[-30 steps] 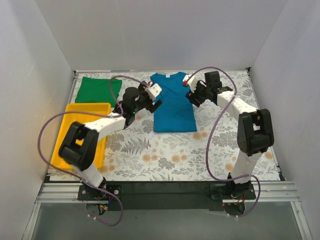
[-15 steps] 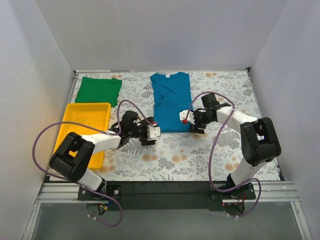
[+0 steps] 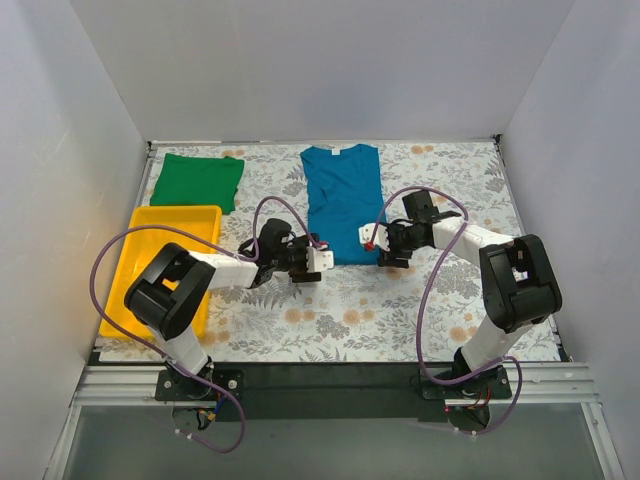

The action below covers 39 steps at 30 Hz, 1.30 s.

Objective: Fold and stack the t-shirts
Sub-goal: Fold the tshirt

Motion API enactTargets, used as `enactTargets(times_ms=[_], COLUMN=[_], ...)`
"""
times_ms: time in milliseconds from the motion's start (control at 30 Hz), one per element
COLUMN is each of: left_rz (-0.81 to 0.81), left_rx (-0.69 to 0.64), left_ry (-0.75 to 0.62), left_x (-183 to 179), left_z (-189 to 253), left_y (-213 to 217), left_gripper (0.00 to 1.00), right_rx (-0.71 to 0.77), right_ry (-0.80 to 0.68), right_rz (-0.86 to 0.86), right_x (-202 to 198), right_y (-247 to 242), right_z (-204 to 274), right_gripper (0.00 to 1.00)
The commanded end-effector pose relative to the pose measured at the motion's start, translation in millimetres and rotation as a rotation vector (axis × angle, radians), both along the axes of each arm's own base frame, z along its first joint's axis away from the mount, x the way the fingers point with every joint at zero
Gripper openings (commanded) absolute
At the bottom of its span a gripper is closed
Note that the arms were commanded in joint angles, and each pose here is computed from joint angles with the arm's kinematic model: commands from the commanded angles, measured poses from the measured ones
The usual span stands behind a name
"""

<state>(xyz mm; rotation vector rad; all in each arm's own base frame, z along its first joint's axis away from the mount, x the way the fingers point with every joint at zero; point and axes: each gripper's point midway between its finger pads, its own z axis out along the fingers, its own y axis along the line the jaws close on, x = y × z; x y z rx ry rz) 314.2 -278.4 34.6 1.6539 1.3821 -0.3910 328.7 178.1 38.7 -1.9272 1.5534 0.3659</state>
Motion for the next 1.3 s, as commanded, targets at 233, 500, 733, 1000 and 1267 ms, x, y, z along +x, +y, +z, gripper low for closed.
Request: enactTargets(times_ms=[233,500,733,1000,1267], left_rz=[0.080,0.146,0.119,-0.062,-0.232], left_rx=[0.023,0.049,0.045,-0.007,-0.014], left_ry=[-0.093,-0.133,-0.103,0.055,0.254], left_x=[21,33,26,-62,-203], left_z=[3,-5,-6,17,58], left_y=[1,7,2,-6,-16], left_gripper=[0.47,0.41,0.10,0.00,0.00], right_rx=[-0.003,-0.064,-0.053,-0.030,-0.004], right_ry=[-0.011,-0.003,0.013,0.167,0.191], right_rz=[0.032,-0.077,-0.069,0.065,0.175], right_x=[-10,15,6,-71,-176], right_y=[4,-1,-1,-9,-38], right_z=[-6,-20,-22,-5,28], right_gripper=[0.68,0.55,0.19,0.01,0.01])
